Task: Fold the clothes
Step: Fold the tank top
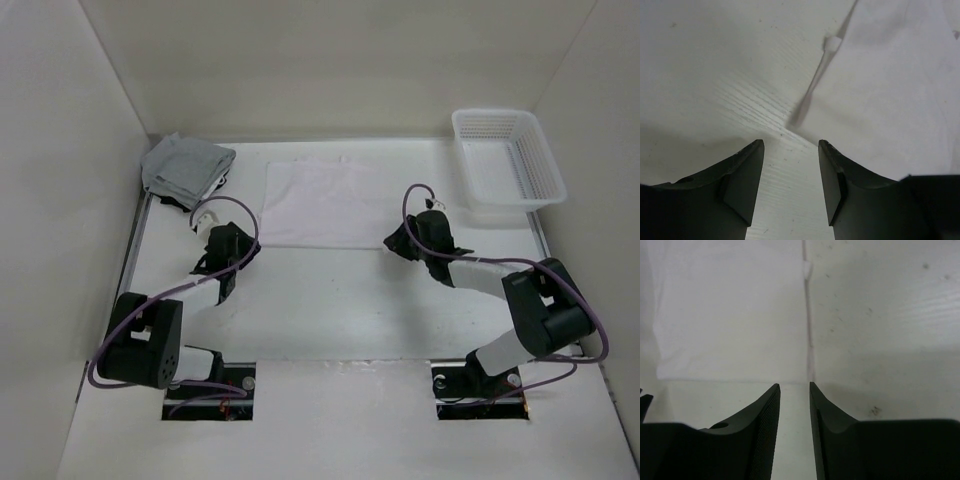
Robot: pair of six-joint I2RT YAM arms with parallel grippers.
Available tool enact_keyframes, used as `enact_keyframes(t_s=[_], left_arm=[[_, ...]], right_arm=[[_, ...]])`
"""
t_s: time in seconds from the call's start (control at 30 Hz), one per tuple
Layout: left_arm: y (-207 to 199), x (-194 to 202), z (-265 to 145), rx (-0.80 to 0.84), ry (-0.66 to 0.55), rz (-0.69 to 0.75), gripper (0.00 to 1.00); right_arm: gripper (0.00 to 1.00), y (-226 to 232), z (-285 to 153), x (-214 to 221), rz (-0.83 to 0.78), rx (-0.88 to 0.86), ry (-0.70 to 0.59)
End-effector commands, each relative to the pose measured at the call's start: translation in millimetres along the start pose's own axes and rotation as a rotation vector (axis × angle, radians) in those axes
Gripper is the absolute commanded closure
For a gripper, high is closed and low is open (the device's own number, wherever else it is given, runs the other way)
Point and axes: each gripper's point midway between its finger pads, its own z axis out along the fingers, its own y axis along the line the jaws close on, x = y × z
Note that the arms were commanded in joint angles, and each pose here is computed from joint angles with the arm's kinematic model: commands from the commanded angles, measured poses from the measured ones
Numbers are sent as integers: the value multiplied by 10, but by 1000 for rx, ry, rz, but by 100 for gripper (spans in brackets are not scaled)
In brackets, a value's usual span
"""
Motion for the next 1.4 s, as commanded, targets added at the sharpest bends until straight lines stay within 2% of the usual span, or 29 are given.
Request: enact_keyframes(t_s=[0.0, 0.27, 0.37, 0.5, 0.73, 0.93, 1.03, 1.07, 1.17, 1.37], left_arm=[[-110, 84, 48, 64, 60, -78, 54], [-17, 184, 297, 66, 101, -183, 56], [-30, 193, 358, 66, 100, -198, 73], [-56, 212, 363, 71, 105, -200, 88], [-28, 234, 382, 63, 109, -203, 95], [-49, 224, 383, 69, 102, -202, 96], [-64, 198, 374, 74, 93, -202, 97], [-74, 184, 368, 77, 88, -203, 97], [-130, 133, 336, 98, 74, -205, 100], [-416, -99, -30, 198, 18, -189, 100]], right_arm=[[64, -19, -57, -78, 29, -27, -84], [59, -100, -7, 53, 92, -41, -80], [59, -148, 45, 64, 116, -32, -87], [58, -190, 79, 90, 180, -20, -91], [58, -153, 206, 127, 228, -36, -75], [67, -130, 336, 164, 257, -46, -43], [80, -141, 372, 169, 279, -45, -38], [87, -137, 372, 162, 280, -46, -44], [96, -86, 334, 128, 275, -71, -59], [100, 159, -88, -88, 248, -177, -126]])
